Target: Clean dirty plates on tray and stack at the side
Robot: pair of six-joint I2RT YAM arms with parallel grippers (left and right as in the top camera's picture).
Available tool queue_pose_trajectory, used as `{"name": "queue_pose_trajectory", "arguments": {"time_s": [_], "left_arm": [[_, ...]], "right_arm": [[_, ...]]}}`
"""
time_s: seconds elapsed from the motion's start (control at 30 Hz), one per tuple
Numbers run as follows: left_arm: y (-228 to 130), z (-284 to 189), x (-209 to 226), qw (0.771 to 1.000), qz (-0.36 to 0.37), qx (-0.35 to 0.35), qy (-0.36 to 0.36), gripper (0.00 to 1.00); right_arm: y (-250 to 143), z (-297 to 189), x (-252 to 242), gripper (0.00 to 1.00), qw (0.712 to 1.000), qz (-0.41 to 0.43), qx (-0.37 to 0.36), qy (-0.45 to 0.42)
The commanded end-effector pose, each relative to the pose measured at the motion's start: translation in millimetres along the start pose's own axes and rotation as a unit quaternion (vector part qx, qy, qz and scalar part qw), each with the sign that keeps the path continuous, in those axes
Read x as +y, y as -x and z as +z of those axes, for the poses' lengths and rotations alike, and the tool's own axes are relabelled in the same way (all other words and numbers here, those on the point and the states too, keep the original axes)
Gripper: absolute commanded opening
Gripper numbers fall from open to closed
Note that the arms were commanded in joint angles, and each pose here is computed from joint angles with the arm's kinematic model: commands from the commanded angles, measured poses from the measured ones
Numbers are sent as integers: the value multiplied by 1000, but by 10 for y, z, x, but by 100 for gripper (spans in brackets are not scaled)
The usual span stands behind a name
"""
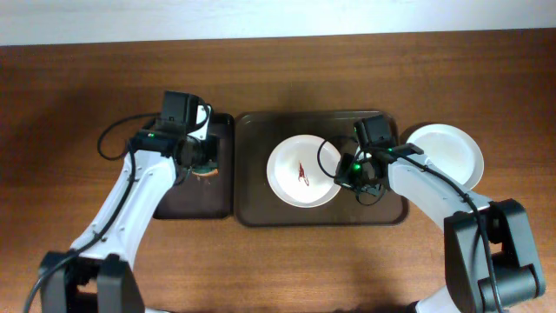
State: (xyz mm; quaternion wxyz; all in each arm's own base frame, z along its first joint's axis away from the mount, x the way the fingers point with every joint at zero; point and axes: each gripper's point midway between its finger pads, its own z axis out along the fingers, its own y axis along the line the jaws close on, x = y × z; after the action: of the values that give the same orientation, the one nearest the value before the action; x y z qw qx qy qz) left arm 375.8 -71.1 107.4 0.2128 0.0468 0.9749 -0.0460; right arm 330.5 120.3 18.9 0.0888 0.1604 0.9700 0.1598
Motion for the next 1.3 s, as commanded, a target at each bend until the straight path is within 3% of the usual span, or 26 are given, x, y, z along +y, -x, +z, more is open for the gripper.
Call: {"name": "queue_pose_trajectory", "arguments": {"time_s": [0.0, 0.7, 1.27], "left_arm": [[286, -370, 9, 997, 5, -71, 6, 0], [659, -1475, -7, 969, 6, -248, 8, 0], [660, -1520, -11, 967, 6, -254, 7, 0]], "right_arm": [[-4, -28, 2, 5, 1000, -2, -6, -4], [-3, -29, 3, 5, 1000, -2, -6, -4], [-3, -29, 3, 4, 1000, -2, -6, -4]]}}
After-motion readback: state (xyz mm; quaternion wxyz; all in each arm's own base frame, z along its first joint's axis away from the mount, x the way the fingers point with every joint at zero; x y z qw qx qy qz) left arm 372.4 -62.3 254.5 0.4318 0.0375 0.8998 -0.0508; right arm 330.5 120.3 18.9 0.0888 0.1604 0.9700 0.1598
